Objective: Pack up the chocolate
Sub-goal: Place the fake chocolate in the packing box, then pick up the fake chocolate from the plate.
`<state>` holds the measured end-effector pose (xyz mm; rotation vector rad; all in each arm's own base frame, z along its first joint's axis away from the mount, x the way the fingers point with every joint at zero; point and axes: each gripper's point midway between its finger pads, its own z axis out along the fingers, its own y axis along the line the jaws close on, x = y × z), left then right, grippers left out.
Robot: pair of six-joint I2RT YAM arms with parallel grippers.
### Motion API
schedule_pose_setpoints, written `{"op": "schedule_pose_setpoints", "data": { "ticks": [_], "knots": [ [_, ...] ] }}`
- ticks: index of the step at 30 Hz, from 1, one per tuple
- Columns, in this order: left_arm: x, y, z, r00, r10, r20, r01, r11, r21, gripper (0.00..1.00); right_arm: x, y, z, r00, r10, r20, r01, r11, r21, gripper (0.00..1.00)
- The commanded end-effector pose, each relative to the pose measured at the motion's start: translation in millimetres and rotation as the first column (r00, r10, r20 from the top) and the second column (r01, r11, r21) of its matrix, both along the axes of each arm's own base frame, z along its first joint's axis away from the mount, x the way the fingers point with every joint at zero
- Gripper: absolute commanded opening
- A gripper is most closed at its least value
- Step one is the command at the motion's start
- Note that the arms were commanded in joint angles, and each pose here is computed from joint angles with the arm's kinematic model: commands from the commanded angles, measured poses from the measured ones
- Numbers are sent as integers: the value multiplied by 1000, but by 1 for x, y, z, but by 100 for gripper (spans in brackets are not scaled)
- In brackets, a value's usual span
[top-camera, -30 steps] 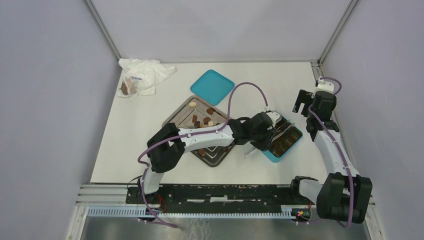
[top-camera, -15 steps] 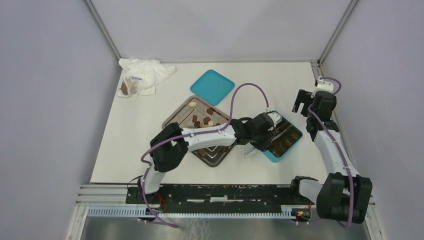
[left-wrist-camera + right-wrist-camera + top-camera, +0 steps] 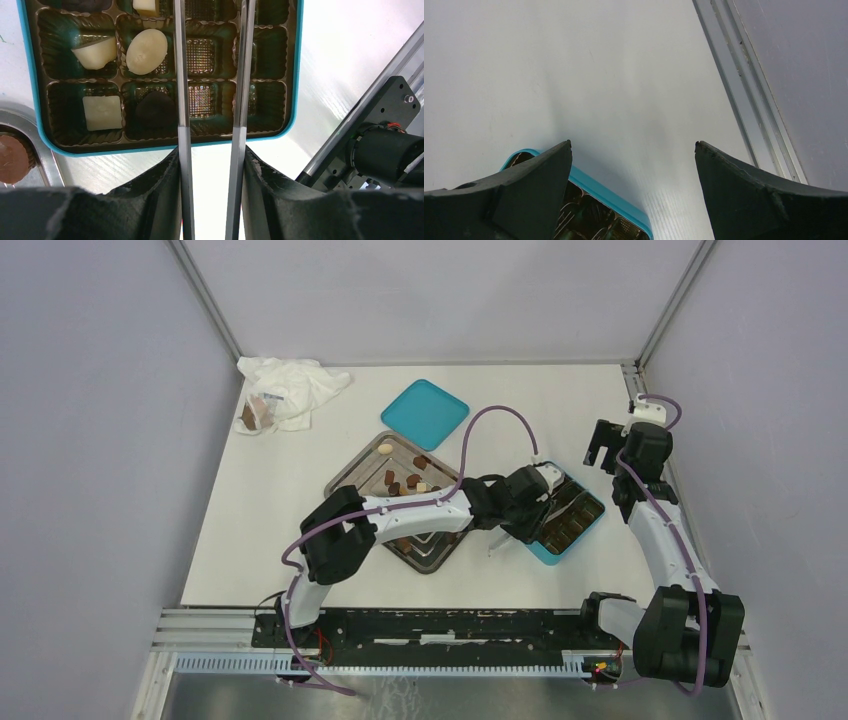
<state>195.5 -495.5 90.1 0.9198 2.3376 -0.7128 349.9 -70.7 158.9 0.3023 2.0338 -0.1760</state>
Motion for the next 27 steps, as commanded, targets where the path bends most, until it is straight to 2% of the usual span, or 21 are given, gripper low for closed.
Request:
{"op": "schedule_pose_setpoints", "data": {
  "ticks": [1,6,13,19,24,27],
  "knots": [
    [12,-12,37,996,-1,92,7,997,-71,46,4,1,13,999,11,53,-10,1000,-5,98],
    [11,-9,56,994,14,108,0,992,-125,41,4,1,13,998,16,53,-16,1000,-7,98],
    [4,15,80,991,55,125,-30,981,-190,41,5,5,14,998,43,53,-43,999,-7,98],
    [3,60,73,980,132,146,-111,984,-140,41,7,26,12,978,203,49,-202,979,-23,98],
    [8,108,57,964,210,160,-203,977,-59,41,3,60,7,899,434,54,-433,901,-37,98],
    [14,136,54,952,254,169,-253,967,-27,41,-5,90,5,786,616,53,-615,788,-40,98]
  ]
}}
